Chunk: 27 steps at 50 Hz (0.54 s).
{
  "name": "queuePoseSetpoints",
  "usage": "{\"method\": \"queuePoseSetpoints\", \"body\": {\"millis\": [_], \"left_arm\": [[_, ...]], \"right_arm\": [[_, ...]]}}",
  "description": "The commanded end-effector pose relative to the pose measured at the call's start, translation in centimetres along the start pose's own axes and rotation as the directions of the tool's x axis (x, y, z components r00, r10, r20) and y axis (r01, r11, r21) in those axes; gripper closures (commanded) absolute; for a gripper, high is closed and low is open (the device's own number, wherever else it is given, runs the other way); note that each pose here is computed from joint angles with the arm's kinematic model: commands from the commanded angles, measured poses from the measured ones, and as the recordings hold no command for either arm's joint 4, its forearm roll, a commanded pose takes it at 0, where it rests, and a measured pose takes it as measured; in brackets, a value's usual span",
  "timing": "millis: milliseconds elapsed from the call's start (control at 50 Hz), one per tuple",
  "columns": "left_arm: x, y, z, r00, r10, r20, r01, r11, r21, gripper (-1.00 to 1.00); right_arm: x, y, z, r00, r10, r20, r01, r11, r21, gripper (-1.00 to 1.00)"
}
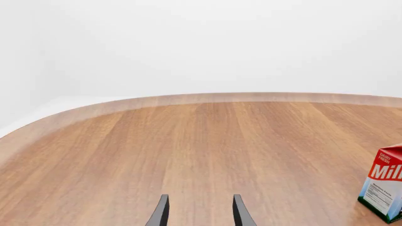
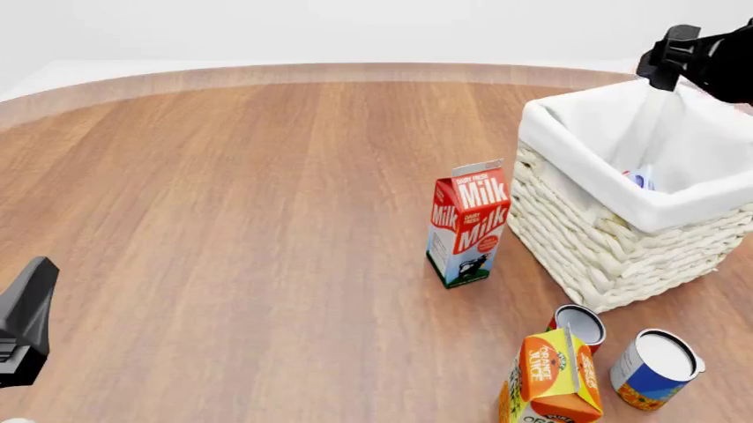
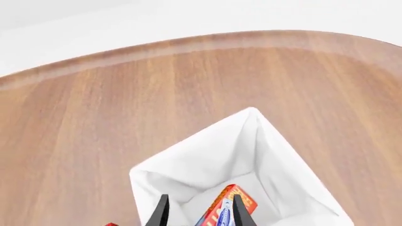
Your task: Pick up the cream cheese box and the butter, and put them in the basket.
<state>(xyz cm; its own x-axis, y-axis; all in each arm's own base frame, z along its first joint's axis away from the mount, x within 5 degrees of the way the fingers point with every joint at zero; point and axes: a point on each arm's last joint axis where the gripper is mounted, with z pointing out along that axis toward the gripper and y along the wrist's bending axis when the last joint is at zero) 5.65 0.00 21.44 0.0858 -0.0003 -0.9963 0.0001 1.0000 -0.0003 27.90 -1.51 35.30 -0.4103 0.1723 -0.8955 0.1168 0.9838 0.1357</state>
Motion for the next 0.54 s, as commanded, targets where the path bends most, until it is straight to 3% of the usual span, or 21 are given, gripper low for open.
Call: {"method": "queuePoseSetpoints", "body": {"millis": [20,180,320,420,460,540], "left_arm": [[0.0,0.0,0.0,1.0,0.0,0.0,0.0,1.0,0.0,-1.0],[0.0,0.0,0.0,1.0,0.0,0.0,0.0,1.0,0.0,-1.0],[0.0,0.0,0.0,1.0,0.0,0.0,0.0,1.0,0.0,-1.0],[0.0,0.0,0.0,1.0,0.0,0.0,0.0,1.0,0.0,-1.0],[0.0,0.0,0.0,1.0,0.0,0.0,0.0,1.0,0.0,-1.0],[0.0,0.0,0.0,1.0,0.0,0.0,0.0,1.0,0.0,-1.0]], "right_arm": [[-1.4,0.9,-2.3,0.999,-0.037,0.03,0.038,0.999,-0.029,-1.0],[-3.0,2.0,-5.4,0.995,-0.072,0.072,0.077,0.995,-0.066,-1.0],[-4.5,3.4,-10.4,0.978,-0.134,0.159,0.155,0.98,-0.125,-1.0],[-6.5,4.3,-15.4,0.951,-0.176,0.256,0.224,0.959,-0.173,-1.0],[-7.2,4.4,-17.6,0.928,-0.208,0.31,0.272,0.945,-0.18,-1.0],[-8.1,4.7,-20.5,0.901,-0.235,0.365,0.322,0.925,-0.201,-1.0]]}}
